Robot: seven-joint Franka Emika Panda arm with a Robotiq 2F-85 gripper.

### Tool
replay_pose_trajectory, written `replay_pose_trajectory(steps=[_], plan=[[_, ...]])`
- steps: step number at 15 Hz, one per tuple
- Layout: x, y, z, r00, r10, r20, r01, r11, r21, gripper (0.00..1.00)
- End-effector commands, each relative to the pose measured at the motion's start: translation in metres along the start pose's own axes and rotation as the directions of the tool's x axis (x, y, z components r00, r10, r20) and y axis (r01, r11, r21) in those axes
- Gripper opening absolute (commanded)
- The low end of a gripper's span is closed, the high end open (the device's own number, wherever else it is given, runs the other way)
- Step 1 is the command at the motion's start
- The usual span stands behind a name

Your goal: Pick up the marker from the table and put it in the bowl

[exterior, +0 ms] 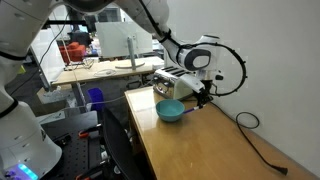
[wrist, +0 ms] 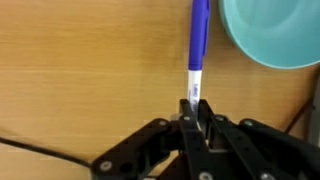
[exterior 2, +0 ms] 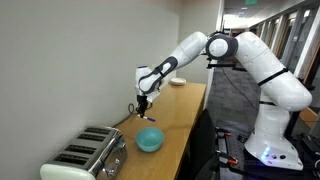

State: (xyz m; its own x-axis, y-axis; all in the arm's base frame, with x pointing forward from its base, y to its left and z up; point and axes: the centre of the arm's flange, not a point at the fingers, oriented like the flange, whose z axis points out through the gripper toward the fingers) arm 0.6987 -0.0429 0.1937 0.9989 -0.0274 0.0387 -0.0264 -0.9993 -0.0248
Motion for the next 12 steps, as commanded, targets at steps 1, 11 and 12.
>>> replay_pose_trajectory(steps=[1, 11, 12], plan=[[-0.040, -0.034, -0.021, 0.995, -0.104, 0.007, 0.104, 0.994, 0.015, 0.03], [-0.110, -0.107, -0.022, 0.925, -0.378, -0.049, 0.380, 0.923, 0.058, 0.03], [-0.114, -0.109, -0.019, 0.917, -0.396, -0.054, 0.398, 0.915, 0.059, 0.03]])
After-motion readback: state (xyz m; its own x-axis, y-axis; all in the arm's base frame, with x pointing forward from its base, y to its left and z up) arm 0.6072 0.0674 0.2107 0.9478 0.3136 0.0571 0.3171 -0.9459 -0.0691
